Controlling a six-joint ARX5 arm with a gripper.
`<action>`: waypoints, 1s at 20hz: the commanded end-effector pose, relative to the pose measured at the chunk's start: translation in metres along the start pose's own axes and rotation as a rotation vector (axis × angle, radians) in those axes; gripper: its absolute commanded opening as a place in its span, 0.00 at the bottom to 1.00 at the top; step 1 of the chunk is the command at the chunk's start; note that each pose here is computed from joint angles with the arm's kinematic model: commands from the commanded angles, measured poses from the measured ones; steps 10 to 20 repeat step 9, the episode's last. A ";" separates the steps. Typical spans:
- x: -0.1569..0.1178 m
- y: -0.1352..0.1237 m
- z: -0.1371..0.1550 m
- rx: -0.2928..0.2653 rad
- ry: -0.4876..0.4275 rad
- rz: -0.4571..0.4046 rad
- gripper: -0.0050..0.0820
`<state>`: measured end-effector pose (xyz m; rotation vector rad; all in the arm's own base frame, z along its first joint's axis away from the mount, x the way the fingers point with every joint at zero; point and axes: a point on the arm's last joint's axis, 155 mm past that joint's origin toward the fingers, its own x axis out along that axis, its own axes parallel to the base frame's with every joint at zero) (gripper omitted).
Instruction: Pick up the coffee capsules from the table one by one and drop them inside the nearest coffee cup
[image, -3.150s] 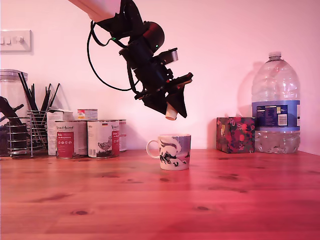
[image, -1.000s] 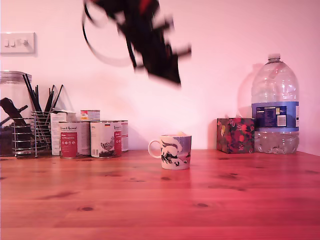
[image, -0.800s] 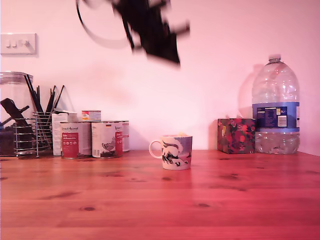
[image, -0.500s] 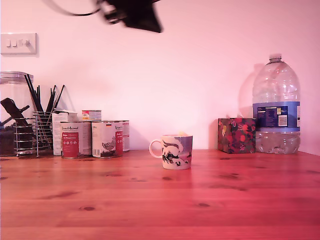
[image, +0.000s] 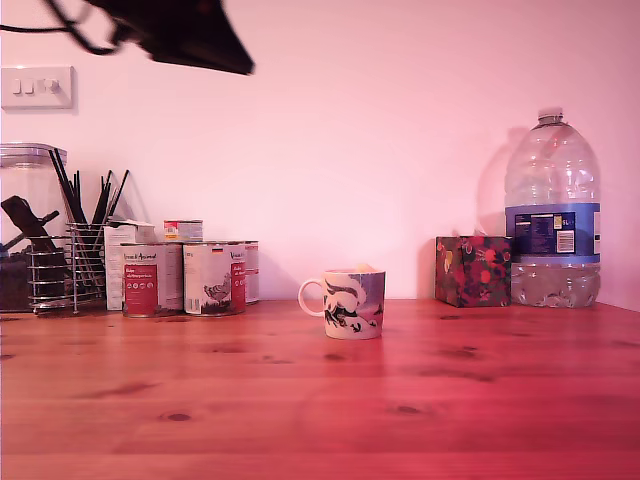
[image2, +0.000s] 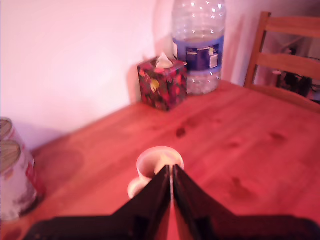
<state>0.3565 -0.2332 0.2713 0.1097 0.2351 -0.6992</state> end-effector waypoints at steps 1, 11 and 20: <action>-0.005 0.002 -0.015 -0.015 0.028 0.008 0.04; -0.019 0.004 -0.011 -0.031 0.019 0.018 0.04; -0.019 0.004 -0.011 -0.031 0.019 0.018 0.04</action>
